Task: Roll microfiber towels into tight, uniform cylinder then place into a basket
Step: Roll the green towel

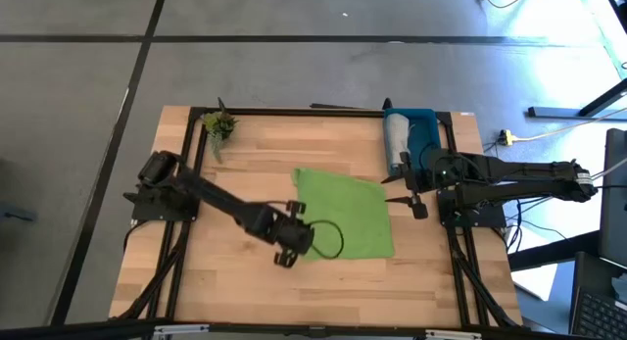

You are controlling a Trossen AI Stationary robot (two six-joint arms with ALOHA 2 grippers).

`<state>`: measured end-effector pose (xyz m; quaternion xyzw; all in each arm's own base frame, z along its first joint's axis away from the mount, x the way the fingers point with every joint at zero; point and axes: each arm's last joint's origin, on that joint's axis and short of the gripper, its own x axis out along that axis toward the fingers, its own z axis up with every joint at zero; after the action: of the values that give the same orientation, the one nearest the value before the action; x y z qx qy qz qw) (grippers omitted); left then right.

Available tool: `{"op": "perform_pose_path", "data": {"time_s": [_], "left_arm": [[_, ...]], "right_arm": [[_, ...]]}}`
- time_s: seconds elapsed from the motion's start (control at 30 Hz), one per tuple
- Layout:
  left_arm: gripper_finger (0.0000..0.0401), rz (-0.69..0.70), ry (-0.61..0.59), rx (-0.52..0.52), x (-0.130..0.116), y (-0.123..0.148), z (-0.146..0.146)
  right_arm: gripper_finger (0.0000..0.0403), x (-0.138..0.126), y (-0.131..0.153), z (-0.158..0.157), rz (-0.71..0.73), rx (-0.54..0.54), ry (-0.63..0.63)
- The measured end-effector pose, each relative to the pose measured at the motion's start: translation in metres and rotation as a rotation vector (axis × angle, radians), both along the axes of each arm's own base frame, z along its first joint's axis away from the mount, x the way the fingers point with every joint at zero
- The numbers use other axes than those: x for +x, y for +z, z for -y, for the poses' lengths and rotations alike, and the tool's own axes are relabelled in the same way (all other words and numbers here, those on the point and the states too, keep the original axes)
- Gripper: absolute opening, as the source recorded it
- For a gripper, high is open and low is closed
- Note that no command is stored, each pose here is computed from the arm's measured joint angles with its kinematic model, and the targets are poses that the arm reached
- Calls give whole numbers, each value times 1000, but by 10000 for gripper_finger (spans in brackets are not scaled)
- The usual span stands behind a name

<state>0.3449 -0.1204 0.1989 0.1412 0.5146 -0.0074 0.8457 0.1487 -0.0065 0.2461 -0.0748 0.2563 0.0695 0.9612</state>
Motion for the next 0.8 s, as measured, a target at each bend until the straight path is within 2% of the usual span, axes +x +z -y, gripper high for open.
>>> {"op": "perform_pose_path", "data": {"time_s": [0.1,0.27,0.53,0.8], "left_arm": [[85,56,-40,-26,0,2,17],[85,101,-23,-58,0,0,30],[85,105,19,-78,0,-3,32],[85,90,28,-71,6,-17,32]], "right_arm": [[252,-2,-4,-2,-42,-14,25],[252,-5,-12,-15,-145,29,85],[252,-2,-22,-42,-247,49,124],[252,12,-47,-69,-431,76,81]]}}
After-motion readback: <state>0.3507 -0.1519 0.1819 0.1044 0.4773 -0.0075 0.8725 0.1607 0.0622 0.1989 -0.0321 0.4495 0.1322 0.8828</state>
